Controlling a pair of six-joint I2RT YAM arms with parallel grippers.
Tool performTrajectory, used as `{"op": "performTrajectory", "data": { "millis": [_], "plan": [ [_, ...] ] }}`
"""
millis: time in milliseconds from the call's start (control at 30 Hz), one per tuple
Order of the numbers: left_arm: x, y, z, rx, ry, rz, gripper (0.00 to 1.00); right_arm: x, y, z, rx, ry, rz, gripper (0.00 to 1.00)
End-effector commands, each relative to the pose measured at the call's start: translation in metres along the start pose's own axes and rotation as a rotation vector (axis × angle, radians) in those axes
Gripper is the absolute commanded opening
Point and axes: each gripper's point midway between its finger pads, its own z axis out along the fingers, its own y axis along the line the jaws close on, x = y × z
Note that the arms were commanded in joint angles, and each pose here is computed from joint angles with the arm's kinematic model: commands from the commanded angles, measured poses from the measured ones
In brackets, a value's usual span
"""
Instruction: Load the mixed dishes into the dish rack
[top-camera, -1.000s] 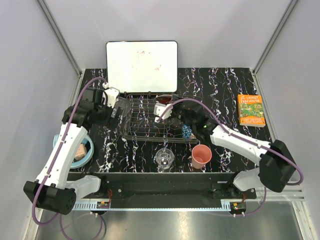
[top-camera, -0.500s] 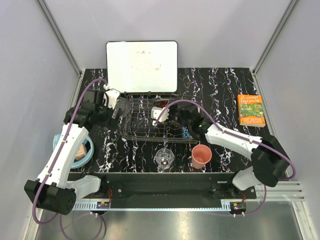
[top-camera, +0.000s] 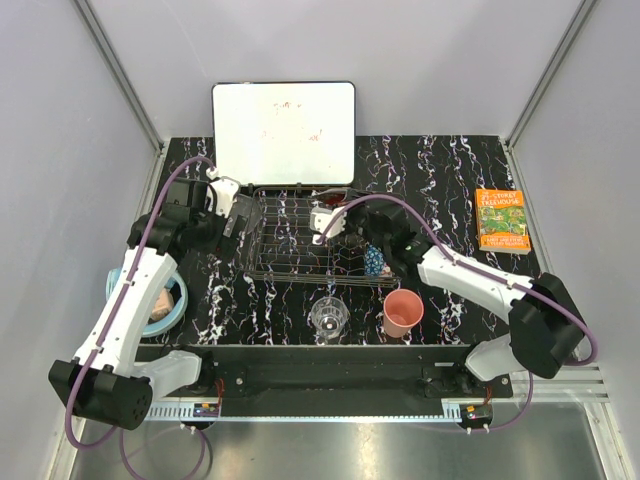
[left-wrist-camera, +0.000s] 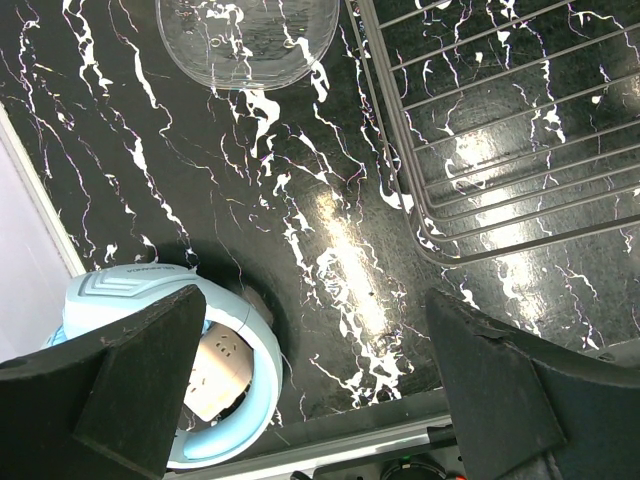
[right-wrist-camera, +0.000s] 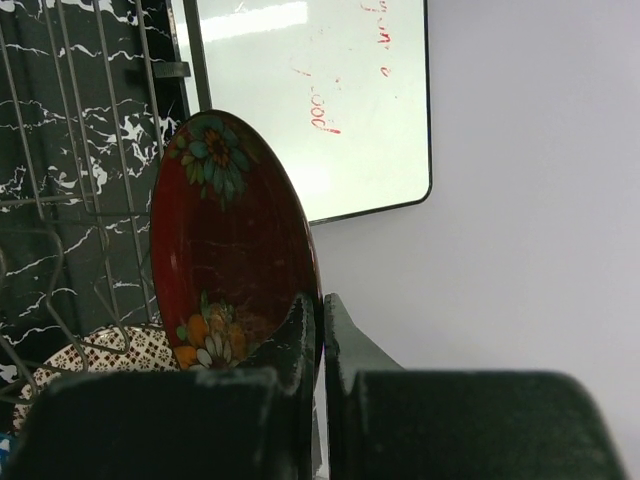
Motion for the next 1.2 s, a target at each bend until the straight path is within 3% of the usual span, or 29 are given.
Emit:
{"op": "performTrajectory", "data": {
  "millis": [0,1100,1167],
  "plan": [
    [-0.011,0.002,-0.001,-0.005,-0.05,-0.015,0.95,-0.011,-0.059,-0.013,0.172,-0.048,-0.02,0.0],
    [-0.013,0.005,-0.001,-0.013,-0.053,-0.008,0.95,0.034,0.038,0.015,0.093,0.057,0.194,0.0],
    [-0.013,0.005,-0.001,-0.015,-0.054,-0.008,0.95,0.037,0.037,0.012,0.106,0.068,0.204,0.04]
  ]
}}
